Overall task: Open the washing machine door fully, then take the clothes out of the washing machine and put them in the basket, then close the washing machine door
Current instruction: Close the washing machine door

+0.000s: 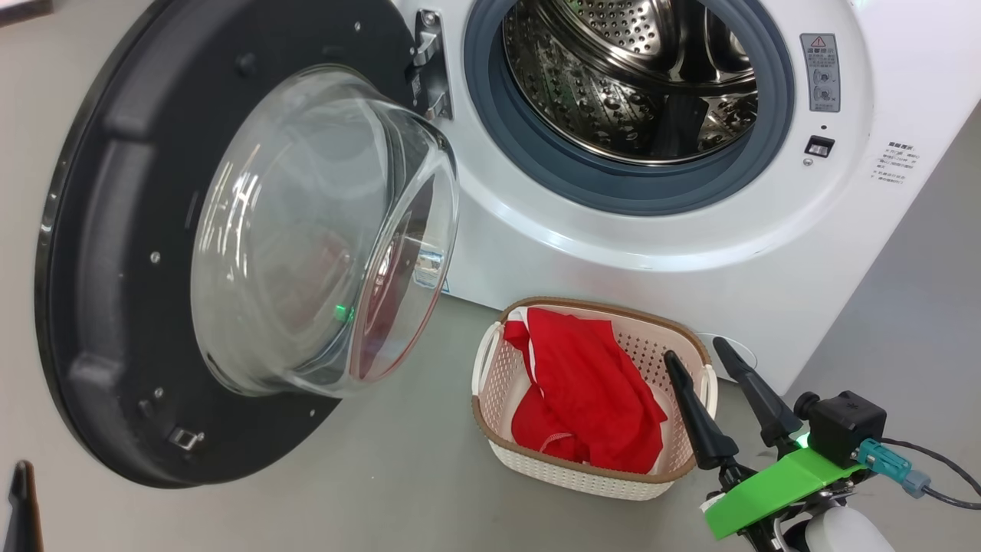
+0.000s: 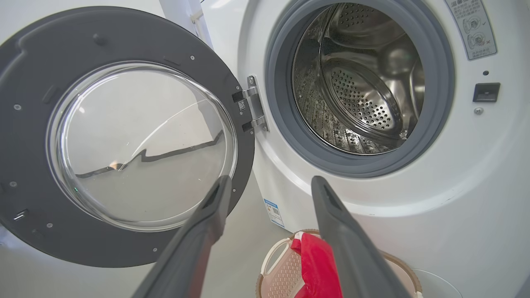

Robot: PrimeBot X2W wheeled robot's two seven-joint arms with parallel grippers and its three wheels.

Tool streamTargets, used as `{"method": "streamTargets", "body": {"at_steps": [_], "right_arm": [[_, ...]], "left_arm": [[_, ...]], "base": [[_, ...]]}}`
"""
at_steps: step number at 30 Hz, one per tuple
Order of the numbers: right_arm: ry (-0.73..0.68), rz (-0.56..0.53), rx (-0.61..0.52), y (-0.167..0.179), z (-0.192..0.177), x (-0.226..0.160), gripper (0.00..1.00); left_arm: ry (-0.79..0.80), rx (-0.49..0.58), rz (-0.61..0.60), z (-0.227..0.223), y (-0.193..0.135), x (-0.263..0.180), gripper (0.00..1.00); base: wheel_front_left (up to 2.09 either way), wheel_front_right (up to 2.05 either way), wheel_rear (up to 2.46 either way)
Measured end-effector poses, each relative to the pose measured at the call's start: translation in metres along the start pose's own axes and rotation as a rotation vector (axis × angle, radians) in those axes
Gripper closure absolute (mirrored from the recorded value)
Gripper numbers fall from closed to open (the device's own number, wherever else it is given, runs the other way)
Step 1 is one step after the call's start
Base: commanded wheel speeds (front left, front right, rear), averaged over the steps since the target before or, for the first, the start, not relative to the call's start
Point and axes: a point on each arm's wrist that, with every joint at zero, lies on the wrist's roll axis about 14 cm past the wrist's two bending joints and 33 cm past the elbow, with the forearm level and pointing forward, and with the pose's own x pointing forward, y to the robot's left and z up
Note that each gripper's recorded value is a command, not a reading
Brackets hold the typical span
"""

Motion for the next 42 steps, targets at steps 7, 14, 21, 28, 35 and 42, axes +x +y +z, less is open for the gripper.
{"method": "streamTargets", "body": {"at_steps": [7, 14, 21, 28, 35, 42], "right_arm": [[-0.002, 0.0, -0.002, 0.0, 0.001, 0.0, 0.0], [-0.004, -0.002, -0.004, 0.0, 0.002, -0.001, 0.0], [-0.004, -0.006, -0.004, -0.001, 0.002, -0.002, 0.0], [-0.006, -0.008, -0.005, -0.002, 0.003, -0.003, 0.0], [-0.004, -0.018, -0.002, -0.005, 0.002, -0.005, 0.0], [0.017, 0.023, 0.001, 0.008, -0.006, -0.004, 0.0]], "left_arm": [[-0.007, 0.017, 0.007, 0.001, 0.002, -0.002, 0.0], [-0.011, 0.031, -0.001, 0.002, 0.0, -0.002, 0.0], [-0.024, 0.043, -0.023, 0.006, -0.007, 0.001, 0.0], [-0.043, 0.074, -0.068, 0.021, -0.015, 0.005, 0.0], [-0.028, 0.118, -0.131, 0.031, -0.03, 0.008, 0.0], [-0.04, 0.141, -0.163, 0.051, -0.038, 0.011, 0.0]], "base": [[0.0, 0.0, 0.0], [0.0, 0.0, 0.0], [0.0, 0.0, 0.0], [0.0, 0.0, 0.0], [0.0, 0.0, 0.0], [0.0, 0.0, 0.0]]}}
